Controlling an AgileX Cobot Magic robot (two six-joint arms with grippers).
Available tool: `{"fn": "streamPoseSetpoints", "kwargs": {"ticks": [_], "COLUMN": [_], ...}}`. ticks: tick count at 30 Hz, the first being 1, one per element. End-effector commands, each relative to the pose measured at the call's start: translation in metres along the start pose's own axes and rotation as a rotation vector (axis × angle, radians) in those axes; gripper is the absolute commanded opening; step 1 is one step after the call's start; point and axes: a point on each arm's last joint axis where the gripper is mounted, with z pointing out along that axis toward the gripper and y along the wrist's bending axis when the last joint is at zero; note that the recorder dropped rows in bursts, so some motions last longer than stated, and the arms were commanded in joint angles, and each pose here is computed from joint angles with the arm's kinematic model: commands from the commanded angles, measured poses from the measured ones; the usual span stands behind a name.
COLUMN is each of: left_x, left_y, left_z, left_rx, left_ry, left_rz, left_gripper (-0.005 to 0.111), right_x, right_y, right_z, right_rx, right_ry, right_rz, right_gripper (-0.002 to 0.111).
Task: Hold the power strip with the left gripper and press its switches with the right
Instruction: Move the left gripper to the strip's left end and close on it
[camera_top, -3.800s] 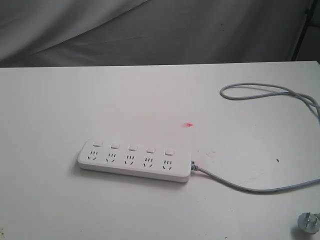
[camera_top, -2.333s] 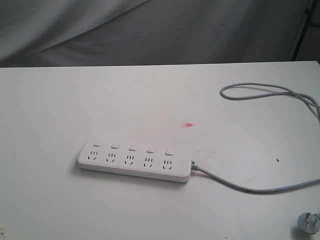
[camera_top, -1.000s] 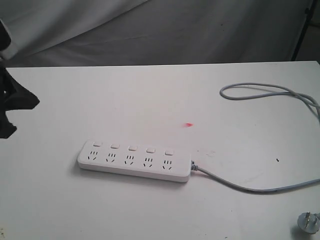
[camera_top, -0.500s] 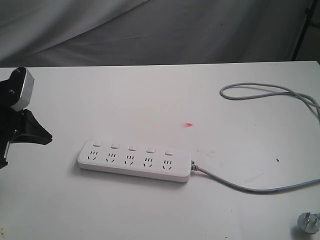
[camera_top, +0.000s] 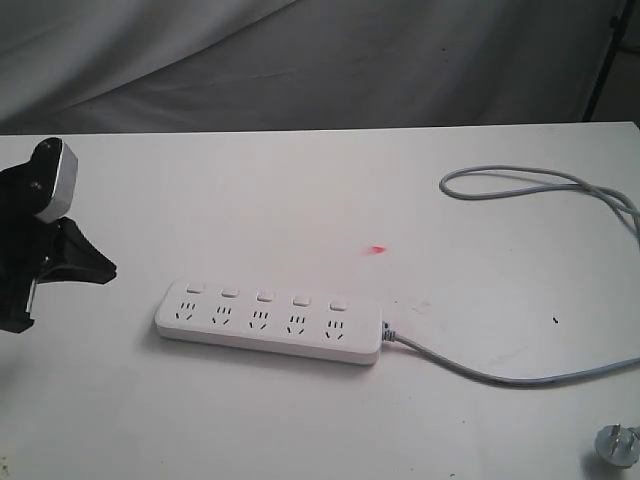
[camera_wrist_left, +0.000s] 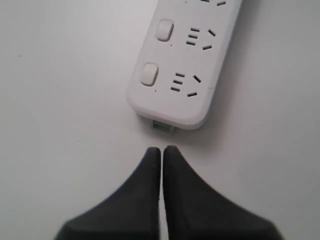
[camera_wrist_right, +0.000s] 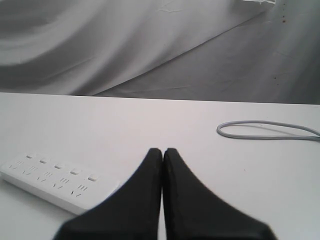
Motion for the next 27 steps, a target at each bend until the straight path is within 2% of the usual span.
{"fn": "streamPoseSetpoints", "kwargs": {"ticks": [1, 7, 9, 16, 22, 24, 27], "left_x": [0.000, 0.001, 0.001, -0.008, -0.004, -0.004, -0.010], "left_y": [0.003, 0.005, 0.006, 0.007, 0.006, 0.003, 0.001], "left_z": [0.000, 0.000, -0.001, -0.001, 0.003, 0.007, 0.011], "left_rx": [-0.014, -0.036, -0.046, -0.060, -0.030, -0.003, 0.051], "left_ry": [-0.009, 0.004, 0.008, -0.095, -0.076, -0.057, 0.008], "left_rz": [0.000, 0.011, 0.010, -0.065, -0.050, -0.026, 0.085], "left_gripper": [0.017, 0.062, 0.070, 0.071, 0.071, 0.071, 0.070], "right_x": [0.001, 0.001, 0.001, 0.001, 0.001, 0.001, 0.001], "right_y": [0.000, 0.000, 0.000, 0.000, 0.000, 0.000, 0.000], "right_z": [0.000, 0.000, 0.000, 0.000, 0.000, 0.000, 0.000], "right_rx": [0.003, 0.003, 0.003, 0.003, 0.003, 0.003, 0.003], "right_ry": [-0.001, -0.001, -0.001, -0.001, -0.001, -0.001, -0.001], "right_rz": [-0.014, -0.014, -0.014, -0.014, -0.014, -0.014, -0.014], "right_gripper": [0.000, 0.000, 0.000, 0.000, 0.000, 0.000, 0.000]}}
